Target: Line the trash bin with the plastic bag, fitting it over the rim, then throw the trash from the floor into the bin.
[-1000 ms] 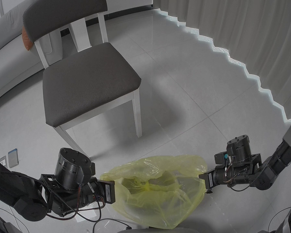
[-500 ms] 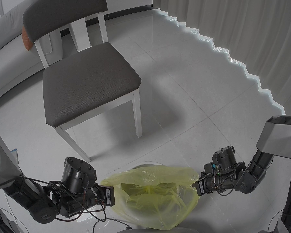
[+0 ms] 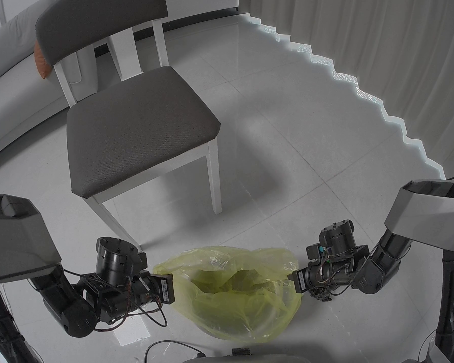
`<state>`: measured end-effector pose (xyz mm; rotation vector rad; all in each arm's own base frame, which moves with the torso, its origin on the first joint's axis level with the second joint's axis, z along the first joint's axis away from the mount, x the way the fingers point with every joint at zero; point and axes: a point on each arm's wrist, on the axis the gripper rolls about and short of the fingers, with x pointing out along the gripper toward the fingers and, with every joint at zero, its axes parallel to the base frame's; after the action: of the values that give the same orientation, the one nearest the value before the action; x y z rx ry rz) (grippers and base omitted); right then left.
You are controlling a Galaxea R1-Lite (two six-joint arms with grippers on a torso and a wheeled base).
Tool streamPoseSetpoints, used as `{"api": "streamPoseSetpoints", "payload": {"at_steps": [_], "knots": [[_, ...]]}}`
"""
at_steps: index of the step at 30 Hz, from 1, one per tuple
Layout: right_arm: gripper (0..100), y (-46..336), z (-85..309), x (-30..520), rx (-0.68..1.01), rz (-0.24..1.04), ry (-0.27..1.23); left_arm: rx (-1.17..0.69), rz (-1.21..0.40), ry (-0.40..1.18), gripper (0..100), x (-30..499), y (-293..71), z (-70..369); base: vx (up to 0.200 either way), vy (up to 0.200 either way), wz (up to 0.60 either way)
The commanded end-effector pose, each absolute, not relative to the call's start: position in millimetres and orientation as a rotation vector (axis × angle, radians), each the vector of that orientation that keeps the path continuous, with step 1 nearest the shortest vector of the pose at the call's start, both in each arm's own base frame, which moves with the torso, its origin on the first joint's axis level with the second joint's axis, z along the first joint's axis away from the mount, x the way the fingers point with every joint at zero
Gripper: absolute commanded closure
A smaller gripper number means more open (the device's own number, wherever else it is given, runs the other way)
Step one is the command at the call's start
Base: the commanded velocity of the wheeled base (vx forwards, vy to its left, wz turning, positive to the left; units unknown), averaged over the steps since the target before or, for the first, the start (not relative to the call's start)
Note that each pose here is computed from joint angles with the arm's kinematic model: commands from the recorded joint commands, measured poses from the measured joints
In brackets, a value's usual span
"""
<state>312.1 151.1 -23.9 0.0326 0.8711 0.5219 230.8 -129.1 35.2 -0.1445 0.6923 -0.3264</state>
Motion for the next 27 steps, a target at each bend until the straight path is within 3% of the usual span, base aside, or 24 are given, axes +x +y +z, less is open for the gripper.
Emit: {"api": "streamPoseSetpoints", "payload": {"at_steps": [1,10,11,20,27], "knots": [[100,158.2,-29.8,319.5,0.029,0.533,0.876,-0.125,-0.304,0.759,100,232.6,-121.5,13.8,0.0,0.0,0.0],[100,156.0,-37.6,316.2,0.006,0.537,0.896,-0.127,-0.308,0.763,100,212.7,-115.0,6.5,0.0,0.0,0.0],[0,153.9,-37.4,315.6,0.005,0.533,0.898,-0.13,-0.31,0.769,100,210.6,-116.0,5.0,0.0,0.0,0.0],[0,141.0,35.3,305.2,0.015,0.547,0.73,-0.198,-0.311,0.75,100,196.0,-115.2,6.5,0.0,0.0,0.0],[0,173.0,57.6,306.8,-0.028,0.637,0.676,-0.201,-0.312,0.738,100,201.0,-117.4,-5.9,0.0,0.0,0.0]]}}
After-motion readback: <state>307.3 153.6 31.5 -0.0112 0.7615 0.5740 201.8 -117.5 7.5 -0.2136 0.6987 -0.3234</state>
